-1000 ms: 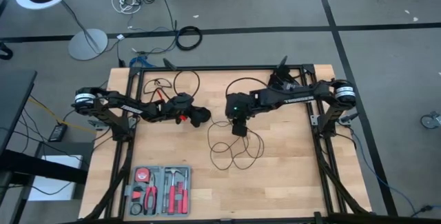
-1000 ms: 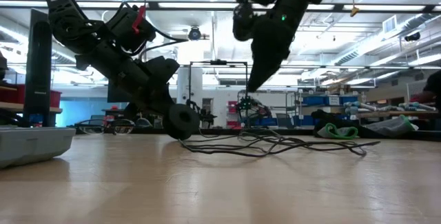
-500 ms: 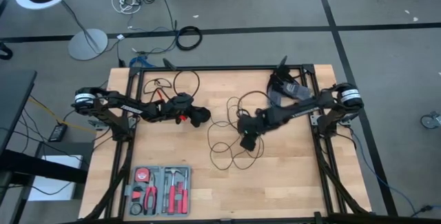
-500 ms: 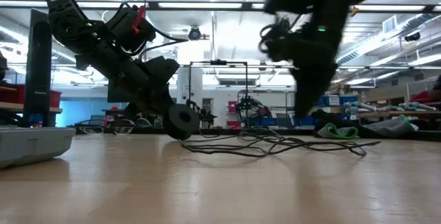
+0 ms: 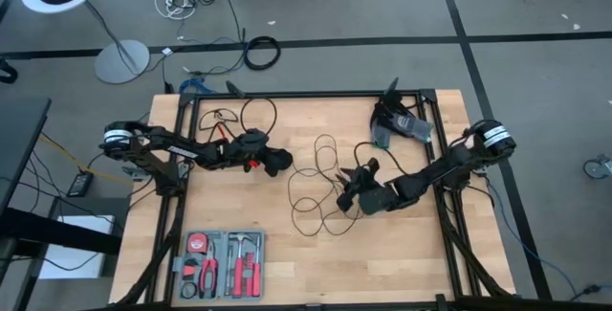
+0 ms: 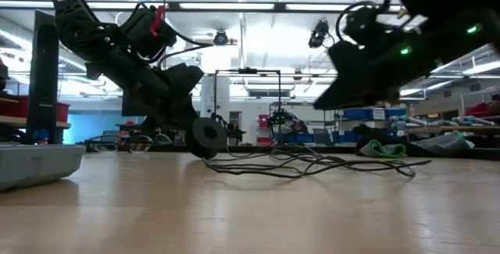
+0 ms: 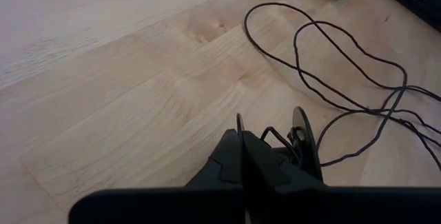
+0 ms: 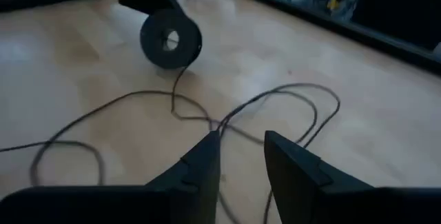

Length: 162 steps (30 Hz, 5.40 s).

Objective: Coil cords
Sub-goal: Coil the black wire onto the black spool

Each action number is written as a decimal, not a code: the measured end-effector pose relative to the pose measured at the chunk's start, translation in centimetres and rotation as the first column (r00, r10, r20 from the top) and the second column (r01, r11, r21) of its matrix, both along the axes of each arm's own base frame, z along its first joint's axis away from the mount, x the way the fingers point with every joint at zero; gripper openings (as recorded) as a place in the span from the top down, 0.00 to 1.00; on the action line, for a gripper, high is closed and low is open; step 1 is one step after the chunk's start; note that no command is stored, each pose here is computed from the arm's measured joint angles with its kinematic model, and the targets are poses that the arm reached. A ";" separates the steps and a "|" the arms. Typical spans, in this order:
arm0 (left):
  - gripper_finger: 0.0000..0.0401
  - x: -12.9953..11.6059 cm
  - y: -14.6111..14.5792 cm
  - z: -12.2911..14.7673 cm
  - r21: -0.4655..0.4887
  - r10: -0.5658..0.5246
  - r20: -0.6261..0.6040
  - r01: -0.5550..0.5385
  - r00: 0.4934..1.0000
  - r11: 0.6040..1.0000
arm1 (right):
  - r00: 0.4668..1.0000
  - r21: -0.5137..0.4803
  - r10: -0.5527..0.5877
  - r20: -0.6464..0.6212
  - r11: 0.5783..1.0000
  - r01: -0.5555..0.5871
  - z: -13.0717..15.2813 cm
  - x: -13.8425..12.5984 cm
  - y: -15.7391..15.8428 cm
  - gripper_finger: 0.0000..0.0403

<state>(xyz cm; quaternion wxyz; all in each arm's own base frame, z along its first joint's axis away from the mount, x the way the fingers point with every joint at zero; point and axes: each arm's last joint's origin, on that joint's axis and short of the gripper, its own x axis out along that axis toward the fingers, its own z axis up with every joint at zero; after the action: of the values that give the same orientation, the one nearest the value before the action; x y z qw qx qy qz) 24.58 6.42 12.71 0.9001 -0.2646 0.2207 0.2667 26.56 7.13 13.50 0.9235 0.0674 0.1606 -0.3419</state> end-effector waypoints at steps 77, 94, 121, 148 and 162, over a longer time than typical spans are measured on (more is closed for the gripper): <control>1.00 0.1 0.1 0.3 0.058 -0.004 0.009 0.003 1.000 0.998 | 0.903 0.184 0.177 -0.392 0.977 -0.111 -2.3 14.3 -7.9 0.88; 1.00 0.7 0.1 1.4 0.059 -0.033 0.148 0.025 0.988 0.998 | 0.913 0.248 0.306 -0.269 0.938 -0.242 -1.8 15.2 -6.7 0.99; 1.00 0.3 0.0 0.5 0.020 -0.022 0.045 0.021 0.999 1.000 | 0.947 0.019 0.282 -0.157 0.959 -0.282 3.4 15.5 -11.2 1.00; 1.00 -0.2 0.3 -0.1 0.000 0.000 -0.035 0.000 0.999 1.000 | 0.845 0.307 0.343 -0.411 0.925 -0.226 0.5 13.1 -11.1 0.86; 1.00 -0.4 0.4 -0.4 -0.007 0.007 -0.065 -0.007 0.998 1.000 | 0.880 0.220 0.335 -0.337 0.937 -0.272 4.9 12.4 -12.6 0.86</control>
<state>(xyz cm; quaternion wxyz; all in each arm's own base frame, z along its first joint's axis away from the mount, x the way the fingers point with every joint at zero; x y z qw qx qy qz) 24.16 6.82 12.32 0.8905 -0.2600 0.2499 0.2775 38.93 -5.45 18.39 0.9098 0.0527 0.3679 -0.1845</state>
